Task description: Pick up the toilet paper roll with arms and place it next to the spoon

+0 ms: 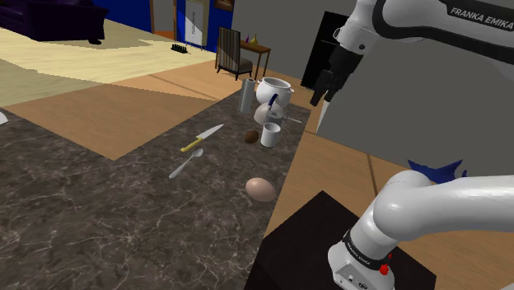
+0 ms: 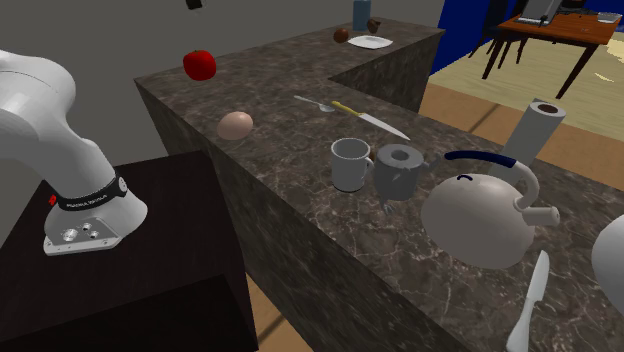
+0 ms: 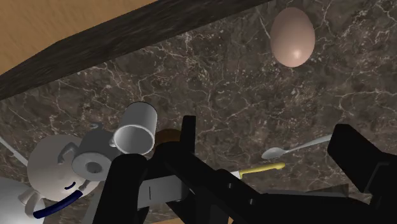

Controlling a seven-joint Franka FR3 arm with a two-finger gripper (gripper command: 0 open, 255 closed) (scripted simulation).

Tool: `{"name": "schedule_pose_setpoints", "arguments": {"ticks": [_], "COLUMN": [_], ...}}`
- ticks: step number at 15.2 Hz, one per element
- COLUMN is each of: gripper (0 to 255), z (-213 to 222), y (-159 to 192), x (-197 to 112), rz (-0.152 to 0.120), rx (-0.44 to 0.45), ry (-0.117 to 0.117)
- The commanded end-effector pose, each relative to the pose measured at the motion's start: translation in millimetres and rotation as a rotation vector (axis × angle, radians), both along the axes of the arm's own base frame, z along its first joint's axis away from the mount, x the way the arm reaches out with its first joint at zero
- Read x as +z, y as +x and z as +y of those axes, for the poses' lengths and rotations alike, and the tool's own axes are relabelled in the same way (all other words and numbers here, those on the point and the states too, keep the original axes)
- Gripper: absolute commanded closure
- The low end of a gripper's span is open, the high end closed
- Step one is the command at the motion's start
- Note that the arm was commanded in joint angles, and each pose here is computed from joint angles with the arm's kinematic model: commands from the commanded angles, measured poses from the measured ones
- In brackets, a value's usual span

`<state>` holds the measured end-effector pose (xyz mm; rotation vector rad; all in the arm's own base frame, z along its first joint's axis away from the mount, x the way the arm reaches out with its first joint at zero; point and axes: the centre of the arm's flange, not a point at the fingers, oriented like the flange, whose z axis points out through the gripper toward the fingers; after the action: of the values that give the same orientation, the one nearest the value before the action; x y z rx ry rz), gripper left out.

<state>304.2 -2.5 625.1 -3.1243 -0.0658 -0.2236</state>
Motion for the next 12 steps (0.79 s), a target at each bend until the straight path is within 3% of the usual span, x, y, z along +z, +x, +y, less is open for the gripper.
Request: {"name": "schedule_pose_setpoints", "arguments": {"ticks": [1,12], "gripper": [0,0], "z": [0.0,-77.6], "y": [0.0,107.3], "x": [0.0,-55.8], "rz": [0.0,-0.02], "rx": [0.0,-0.029], "ry": [0.0,0.012]}}
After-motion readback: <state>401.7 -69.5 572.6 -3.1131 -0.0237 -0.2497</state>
